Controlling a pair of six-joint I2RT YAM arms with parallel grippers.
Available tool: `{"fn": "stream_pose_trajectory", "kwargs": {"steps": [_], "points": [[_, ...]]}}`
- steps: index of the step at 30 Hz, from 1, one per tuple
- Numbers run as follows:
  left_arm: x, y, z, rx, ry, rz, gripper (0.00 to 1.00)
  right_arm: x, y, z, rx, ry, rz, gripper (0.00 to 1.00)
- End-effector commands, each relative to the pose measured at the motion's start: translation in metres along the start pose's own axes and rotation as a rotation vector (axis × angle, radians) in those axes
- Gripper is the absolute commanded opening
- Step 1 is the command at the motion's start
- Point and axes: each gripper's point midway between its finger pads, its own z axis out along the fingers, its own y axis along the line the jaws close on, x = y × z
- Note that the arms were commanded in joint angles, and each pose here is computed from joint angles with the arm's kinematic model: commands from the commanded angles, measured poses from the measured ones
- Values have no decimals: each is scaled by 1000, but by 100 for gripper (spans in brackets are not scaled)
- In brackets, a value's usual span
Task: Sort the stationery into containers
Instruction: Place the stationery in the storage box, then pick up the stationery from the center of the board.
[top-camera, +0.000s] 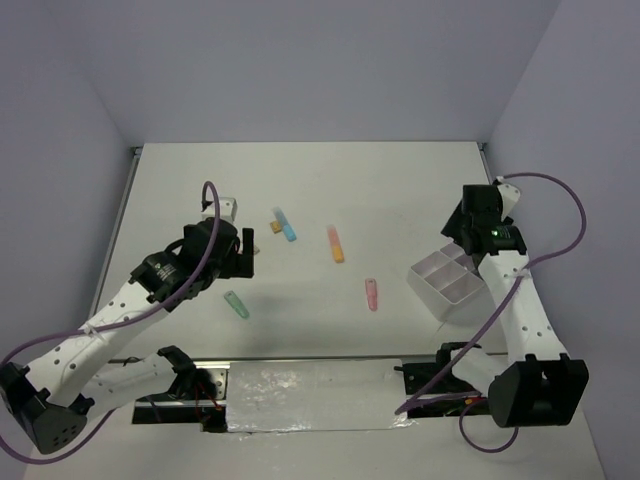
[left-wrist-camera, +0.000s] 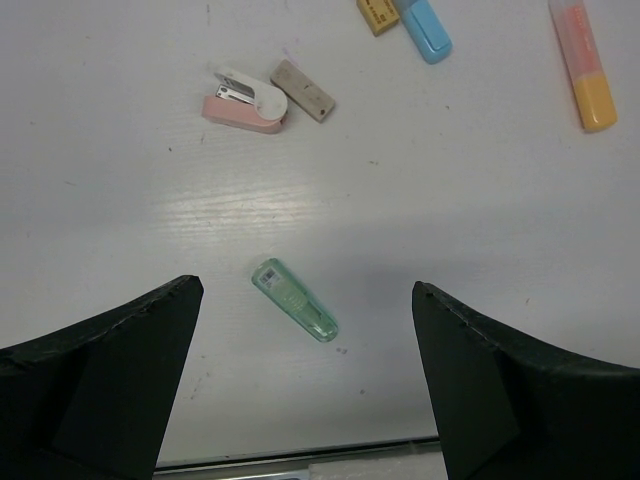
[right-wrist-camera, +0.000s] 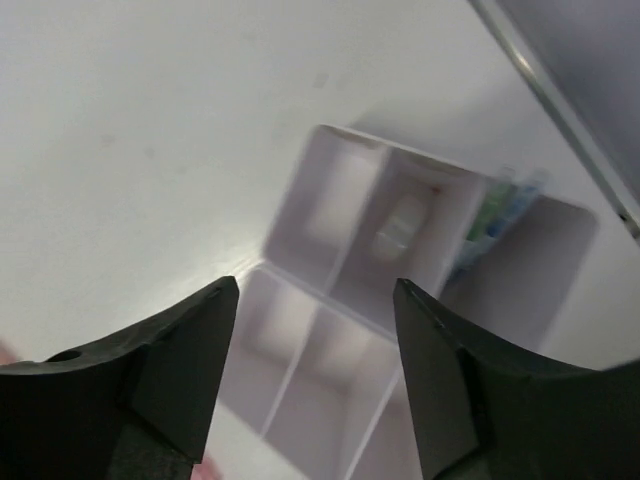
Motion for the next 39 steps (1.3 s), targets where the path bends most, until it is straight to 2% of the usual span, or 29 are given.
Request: {"fn": "stream_pose_trajectory", "kwargs": {"steps": [1, 4, 5, 7, 10, 11, 15, 17, 18, 22, 26, 31, 39], "points": [[-1, 7, 6, -55, -11, -8, 99, -38, 55, -41, -233, -112, -69, 73], [-2, 13, 7, -97, -12, -25, 99, -50, 78, -73, -217, -173, -152, 80], [-1, 16, 8, -114, -6, -28, 99, -53, 94, -92, -270, -192, -179, 82], [-2, 21, 9, -144, -11, -45, 99, -54, 104, -102, -306, -186, -195, 82], [-3, 26, 11, -179, -8, -77, 99, -42, 139, -116, -480, -162, -252, 80], [-2, 28, 13, -193, -1, -84, 99, -24, 157, -124, -579, -111, -306, 80], [-2, 36, 12, -266, 7, -160, 99, 36, 184, -107, -591, 30, -468, 78], [0, 45, 9, -330, 9, -189, 99, 68, 197, -108, -673, 91, -535, 78], [0, 47, 8, -353, 3, -247, 99, 84, 204, -112, -719, 113, -573, 77], [29, 43, 20, -363, 63, -348, 99, 109, 210, -114, -760, 137, -623, 76], [63, 28, 45, -356, 174, -410, 98, 104, 212, -128, -820, 106, -618, 76], [90, 18, 68, -376, 284, -414, 92, 99, 212, -141, -877, 83, -622, 76], [123, 27, 90, -427, 351, -442, 85, 101, 210, -161, -982, 68, -625, 76]]}}
